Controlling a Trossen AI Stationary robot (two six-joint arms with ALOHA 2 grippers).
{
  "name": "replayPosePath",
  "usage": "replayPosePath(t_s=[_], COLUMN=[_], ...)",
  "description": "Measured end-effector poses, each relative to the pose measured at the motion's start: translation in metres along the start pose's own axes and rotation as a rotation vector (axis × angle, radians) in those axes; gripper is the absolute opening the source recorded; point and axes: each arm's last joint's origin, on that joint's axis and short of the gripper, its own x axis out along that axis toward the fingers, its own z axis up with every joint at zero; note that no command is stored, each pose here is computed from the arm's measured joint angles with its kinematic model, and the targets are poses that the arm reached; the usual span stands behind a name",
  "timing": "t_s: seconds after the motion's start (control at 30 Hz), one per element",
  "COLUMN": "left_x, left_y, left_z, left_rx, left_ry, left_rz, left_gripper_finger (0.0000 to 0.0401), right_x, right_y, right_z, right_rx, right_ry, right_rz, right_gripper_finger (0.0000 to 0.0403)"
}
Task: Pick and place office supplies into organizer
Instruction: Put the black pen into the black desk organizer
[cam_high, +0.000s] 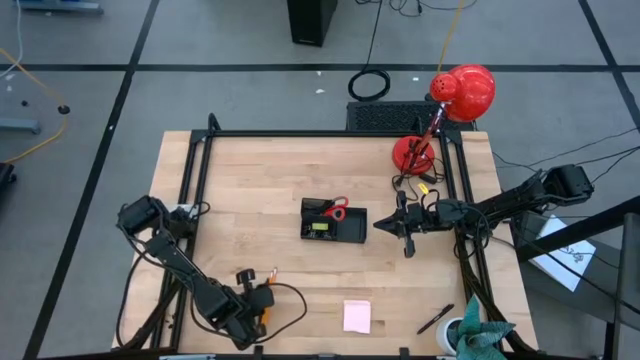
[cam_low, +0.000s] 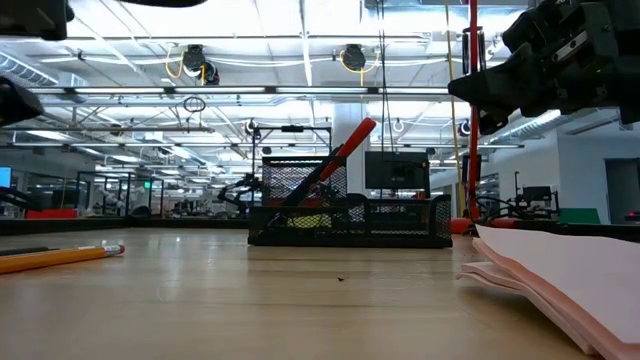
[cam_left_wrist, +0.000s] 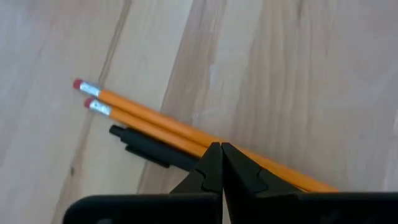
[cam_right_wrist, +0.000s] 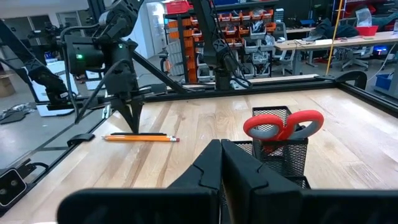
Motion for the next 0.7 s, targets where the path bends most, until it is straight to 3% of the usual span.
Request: replayPosePath(t_s=[0.7], left_x=[-0.011], left_y=[0.007], left_z=[-0.031], left_rx=[-0.094], left_ry=[0.119], left_rz=[0.128], left_gripper_finger=[0.0011], right_x=[0.0], right_y=[0.0], right_z=[0.0], right_rx=[0.0], right_ry=[0.0], right_rz=[0.0], right_gripper_finger=[0.0004])
